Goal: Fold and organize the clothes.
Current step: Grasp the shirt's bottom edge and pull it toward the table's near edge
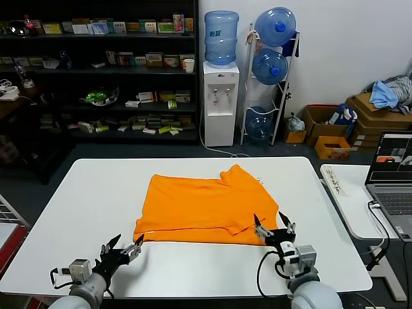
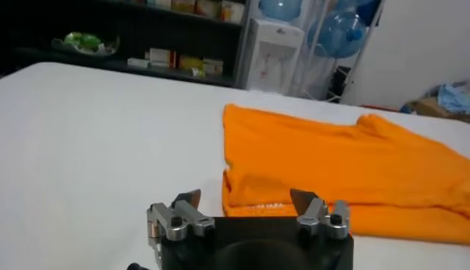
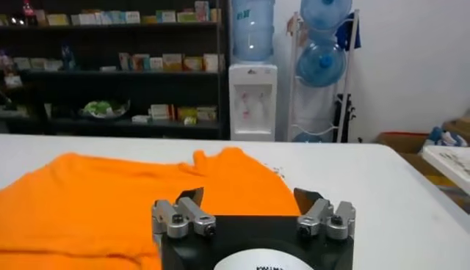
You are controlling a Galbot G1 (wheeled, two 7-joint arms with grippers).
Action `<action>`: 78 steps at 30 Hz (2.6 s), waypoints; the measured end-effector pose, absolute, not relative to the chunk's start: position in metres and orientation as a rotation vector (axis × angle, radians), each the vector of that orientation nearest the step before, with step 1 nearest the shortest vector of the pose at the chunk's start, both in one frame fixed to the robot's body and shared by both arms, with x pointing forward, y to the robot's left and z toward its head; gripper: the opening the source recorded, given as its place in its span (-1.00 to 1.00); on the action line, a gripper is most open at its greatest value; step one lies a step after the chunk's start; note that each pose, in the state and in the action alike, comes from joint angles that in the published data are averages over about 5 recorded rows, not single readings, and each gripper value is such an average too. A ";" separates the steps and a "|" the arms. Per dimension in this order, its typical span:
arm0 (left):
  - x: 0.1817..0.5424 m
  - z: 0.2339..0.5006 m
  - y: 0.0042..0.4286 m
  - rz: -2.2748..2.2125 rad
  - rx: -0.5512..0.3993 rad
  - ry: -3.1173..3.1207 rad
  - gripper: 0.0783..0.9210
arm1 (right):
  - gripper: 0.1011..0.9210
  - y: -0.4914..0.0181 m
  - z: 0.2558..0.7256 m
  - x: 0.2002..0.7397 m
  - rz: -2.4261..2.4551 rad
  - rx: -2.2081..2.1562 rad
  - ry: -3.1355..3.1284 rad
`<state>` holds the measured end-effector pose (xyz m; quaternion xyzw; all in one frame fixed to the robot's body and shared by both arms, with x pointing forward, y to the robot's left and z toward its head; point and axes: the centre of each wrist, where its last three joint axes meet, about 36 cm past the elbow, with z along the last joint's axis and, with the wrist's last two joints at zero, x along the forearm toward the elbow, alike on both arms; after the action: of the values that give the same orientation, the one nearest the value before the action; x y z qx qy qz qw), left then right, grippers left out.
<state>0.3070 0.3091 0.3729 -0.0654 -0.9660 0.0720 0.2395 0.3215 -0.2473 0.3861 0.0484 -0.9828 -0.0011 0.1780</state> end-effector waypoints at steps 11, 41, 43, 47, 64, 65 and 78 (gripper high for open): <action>0.308 0.353 0.323 0.180 -0.178 -2.659 0.77 | 0.76 -0.259 0.374 0.315 -0.095 0.090 -2.690; 0.324 0.340 0.321 0.190 -0.196 -2.645 0.73 | 0.56 -0.257 0.368 0.335 -0.161 0.082 -2.565; 0.325 0.340 0.320 0.196 -0.200 -2.644 0.66 | 0.49 -0.256 0.368 0.335 -0.161 0.082 -2.562; 0.328 0.338 0.319 0.203 -0.205 -2.641 0.46 | 0.34 -0.255 0.368 0.334 -0.164 0.082 -2.557; 0.333 0.334 0.321 0.198 -0.195 -2.629 -0.70 | -0.84 -0.257 0.370 0.333 -0.159 0.067 -2.551; 0.332 0.334 0.321 0.198 -0.195 -2.628 -0.76 | -0.88 -0.258 0.370 0.332 -0.159 0.065 -2.552; 0.326 0.357 0.327 0.224 -0.199 -2.633 -0.97 | -0.94 -0.262 0.392 0.309 -0.173 0.079 -2.583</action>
<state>0.3262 0.3274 0.3570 -0.0728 -0.9638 0.0821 0.2431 0.3092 -0.2619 0.3918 0.0295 -0.9597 -0.0642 0.2721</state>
